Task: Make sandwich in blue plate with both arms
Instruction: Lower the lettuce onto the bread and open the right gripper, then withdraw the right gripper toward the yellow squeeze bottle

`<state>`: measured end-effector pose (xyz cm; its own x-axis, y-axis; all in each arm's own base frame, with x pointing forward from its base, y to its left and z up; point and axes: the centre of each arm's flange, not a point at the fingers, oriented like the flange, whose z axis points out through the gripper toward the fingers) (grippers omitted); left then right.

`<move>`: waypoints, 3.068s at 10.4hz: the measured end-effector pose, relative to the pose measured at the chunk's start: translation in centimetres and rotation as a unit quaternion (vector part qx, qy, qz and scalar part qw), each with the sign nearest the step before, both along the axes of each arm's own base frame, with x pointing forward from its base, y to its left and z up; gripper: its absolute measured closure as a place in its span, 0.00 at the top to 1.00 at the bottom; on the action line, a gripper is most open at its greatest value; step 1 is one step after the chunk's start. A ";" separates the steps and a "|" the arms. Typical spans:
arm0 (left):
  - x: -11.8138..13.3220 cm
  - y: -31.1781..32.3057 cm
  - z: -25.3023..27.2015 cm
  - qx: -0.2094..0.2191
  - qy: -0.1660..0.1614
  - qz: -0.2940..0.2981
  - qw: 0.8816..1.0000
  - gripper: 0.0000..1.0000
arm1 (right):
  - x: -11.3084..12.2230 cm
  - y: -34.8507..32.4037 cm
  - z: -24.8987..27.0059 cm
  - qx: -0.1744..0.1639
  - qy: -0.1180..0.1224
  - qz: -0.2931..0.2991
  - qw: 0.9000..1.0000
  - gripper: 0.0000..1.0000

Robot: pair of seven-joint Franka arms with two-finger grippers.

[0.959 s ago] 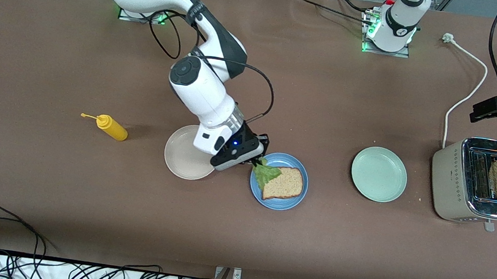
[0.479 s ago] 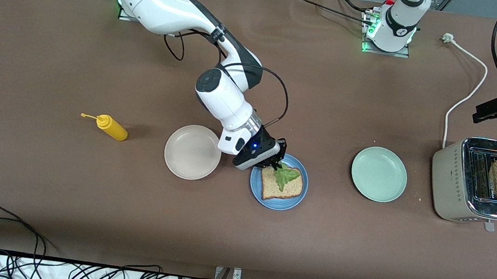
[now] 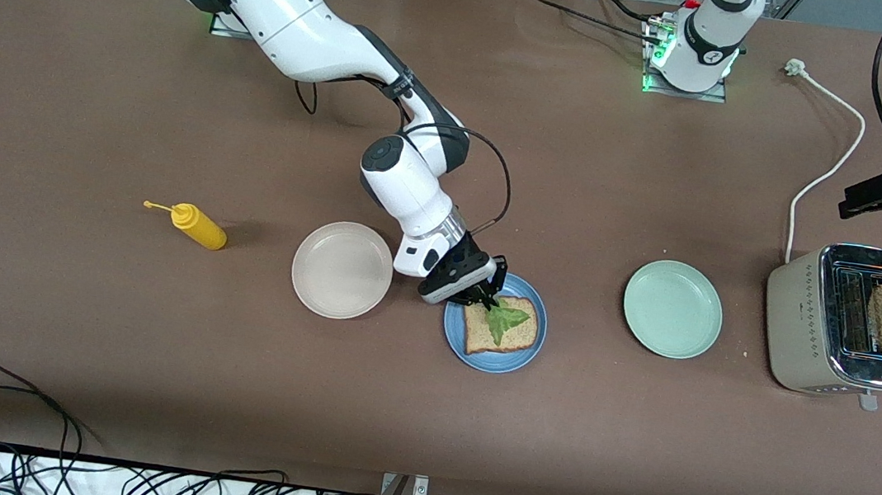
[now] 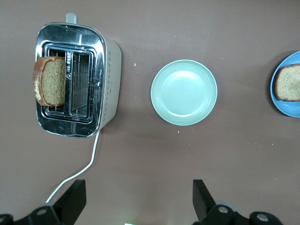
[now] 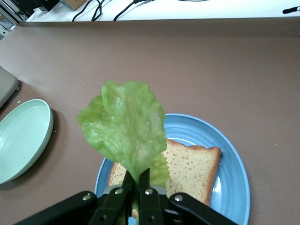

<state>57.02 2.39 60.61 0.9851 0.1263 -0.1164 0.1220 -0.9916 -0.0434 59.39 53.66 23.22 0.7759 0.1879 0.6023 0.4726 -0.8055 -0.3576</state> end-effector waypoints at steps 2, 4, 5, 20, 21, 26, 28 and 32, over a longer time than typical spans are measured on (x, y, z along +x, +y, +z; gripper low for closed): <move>0.0 0.0 0.0 0.000 0.000 0.000 1.000 1.00 | -0.4 0.1 -1.7 0.006 -0.008 -0.003 1.000 0.07; 0.0 0.0 0.0 0.000 0.000 0.000 1.000 1.00 | -0.4 0.0 -2.2 0.005 -0.006 -0.003 1.000 0.07; 0.0 0.0 0.0 0.000 0.000 0.000 1.000 1.00 | -0.4 0.0 -2.4 0.005 -0.005 -0.003 1.000 0.07; 0.0 0.0 0.0 0.000 0.000 0.000 1.000 1.00 | -0.1 0.6 -0.9 0.006 -0.008 0.000 1.000 0.76; 0.0 0.0 0.0 0.000 0.000 0.000 1.000 1.00 | 0.8 0.2 0.3 -0.006 0.003 -0.001 1.000 0.77; 0.0 0.5 0.0 0.000 0.000 0.005 1.000 1.00 | 5.2 -7.1 13.8 -0.102 0.080 -0.007 0.992 1.00; 0.0 1.3 -0.1 0.000 0.001 0.011 1.000 1.00 | 6.6 -13.0 17.3 -0.158 0.107 0.008 0.982 1.00; 0.0 1.3 -0.1 0.000 0.001 0.011 1.000 1.00 | 6.2 -22.7 25.1 -0.224 0.147 0.043 0.962 1.00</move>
